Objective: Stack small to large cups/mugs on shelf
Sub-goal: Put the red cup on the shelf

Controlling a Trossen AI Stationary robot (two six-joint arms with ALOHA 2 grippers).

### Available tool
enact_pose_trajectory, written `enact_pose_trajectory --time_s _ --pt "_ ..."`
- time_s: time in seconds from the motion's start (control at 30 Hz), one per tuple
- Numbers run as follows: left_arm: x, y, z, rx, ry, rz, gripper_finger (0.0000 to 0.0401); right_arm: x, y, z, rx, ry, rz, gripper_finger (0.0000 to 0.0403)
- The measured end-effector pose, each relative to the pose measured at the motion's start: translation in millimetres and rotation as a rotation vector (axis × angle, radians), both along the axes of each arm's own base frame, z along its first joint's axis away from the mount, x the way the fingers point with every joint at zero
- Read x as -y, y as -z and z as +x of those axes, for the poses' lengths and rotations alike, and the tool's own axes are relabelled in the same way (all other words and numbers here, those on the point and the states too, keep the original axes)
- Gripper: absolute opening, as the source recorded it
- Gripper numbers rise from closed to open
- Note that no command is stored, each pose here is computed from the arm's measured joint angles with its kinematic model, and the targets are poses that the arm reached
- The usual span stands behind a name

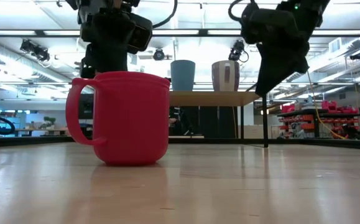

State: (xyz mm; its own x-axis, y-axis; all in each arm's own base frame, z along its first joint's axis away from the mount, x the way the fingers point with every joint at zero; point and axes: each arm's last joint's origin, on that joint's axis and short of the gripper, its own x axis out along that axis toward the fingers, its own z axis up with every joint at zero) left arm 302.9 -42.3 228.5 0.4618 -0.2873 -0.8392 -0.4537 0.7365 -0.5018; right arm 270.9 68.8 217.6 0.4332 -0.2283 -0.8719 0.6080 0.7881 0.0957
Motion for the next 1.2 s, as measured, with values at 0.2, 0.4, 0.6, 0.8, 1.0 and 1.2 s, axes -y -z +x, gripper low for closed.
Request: enact_pose_trajectory --time_s 0.2,0.4,0.6,0.8,1.0,1.2 --pt "-1.8 2.0 -1.6 -0.03 -0.053 0.04 0.0112 -3.6 -6.7 -3.1 0.038 0.011 0.021 0.0046" --pt "2.5 17.1 2.0 -0.099 -0.036 0.041 0.0116 -10.9 -7.9 -3.9 0.065 0.021 0.047 0.0046" --pt "5.2 21.1 6.2 -0.09 -0.017 0.017 0.0115 -11.3 -8.4 -2.9 0.087 0.058 0.07 0.0046" --pt "4.9 17.4 6.0 -0.067 0.008 0.005 0.0117 -11.9 -9.0 -1.9 0.104 0.078 0.086 0.0046" --pt "2.5 10.6 4.3 -0.022 0.055 0.032 0.0111 -16.9 -9.2 -2.8 0.13 0.15 0.145 0.0046" --pt "-0.5 7.0 3.4 0.012 0.107 0.064 0.0112 -19.7 -9.3 -3.6 0.152 0.241 0.204 0.0046"
